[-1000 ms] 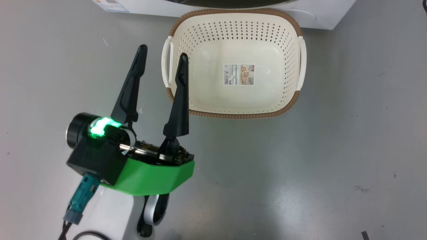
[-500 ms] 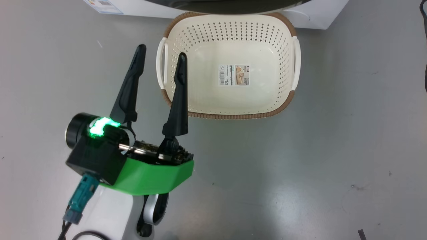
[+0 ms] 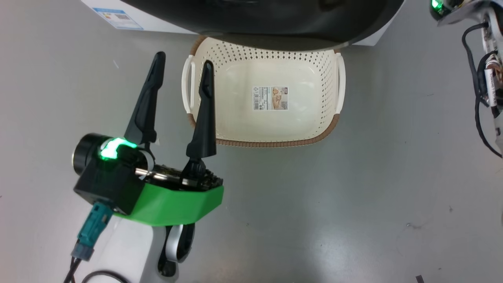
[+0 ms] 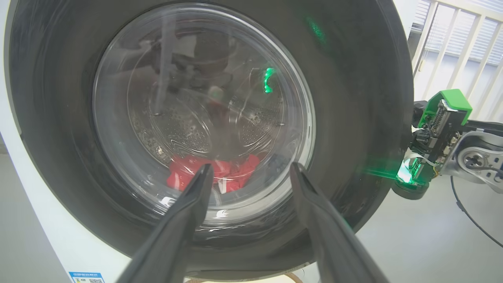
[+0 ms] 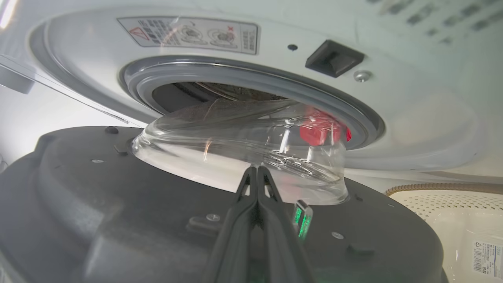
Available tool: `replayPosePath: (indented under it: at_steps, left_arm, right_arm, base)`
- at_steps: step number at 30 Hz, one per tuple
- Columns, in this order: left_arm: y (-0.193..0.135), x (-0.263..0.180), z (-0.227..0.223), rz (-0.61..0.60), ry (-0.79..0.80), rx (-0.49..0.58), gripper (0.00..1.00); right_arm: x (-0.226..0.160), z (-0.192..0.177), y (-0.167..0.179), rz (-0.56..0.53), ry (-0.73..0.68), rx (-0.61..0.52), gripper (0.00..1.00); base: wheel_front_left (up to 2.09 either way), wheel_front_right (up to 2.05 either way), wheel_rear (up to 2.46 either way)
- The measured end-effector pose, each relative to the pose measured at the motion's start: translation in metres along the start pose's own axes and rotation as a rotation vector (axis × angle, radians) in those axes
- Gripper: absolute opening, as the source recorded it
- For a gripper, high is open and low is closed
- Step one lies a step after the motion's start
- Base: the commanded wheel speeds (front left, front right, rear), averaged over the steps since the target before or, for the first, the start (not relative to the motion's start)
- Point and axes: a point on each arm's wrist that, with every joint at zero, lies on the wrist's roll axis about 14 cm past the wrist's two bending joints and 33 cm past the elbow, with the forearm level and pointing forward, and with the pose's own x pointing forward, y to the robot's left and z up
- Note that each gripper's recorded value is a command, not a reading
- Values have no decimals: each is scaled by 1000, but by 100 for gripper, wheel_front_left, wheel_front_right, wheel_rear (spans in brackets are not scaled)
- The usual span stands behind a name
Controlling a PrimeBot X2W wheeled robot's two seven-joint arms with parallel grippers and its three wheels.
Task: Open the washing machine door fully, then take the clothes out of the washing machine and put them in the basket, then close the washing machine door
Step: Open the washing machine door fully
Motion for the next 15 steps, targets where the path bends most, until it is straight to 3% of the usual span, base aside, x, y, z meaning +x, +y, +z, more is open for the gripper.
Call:
replayPosePath:
  at_steps: [15]
  left_arm:
    - [-1,-5,24,-5,-43,13,100]
  right_arm:
    - [-18,-32,21,16,64,-16,0]
  base:
    - [0,0,0]
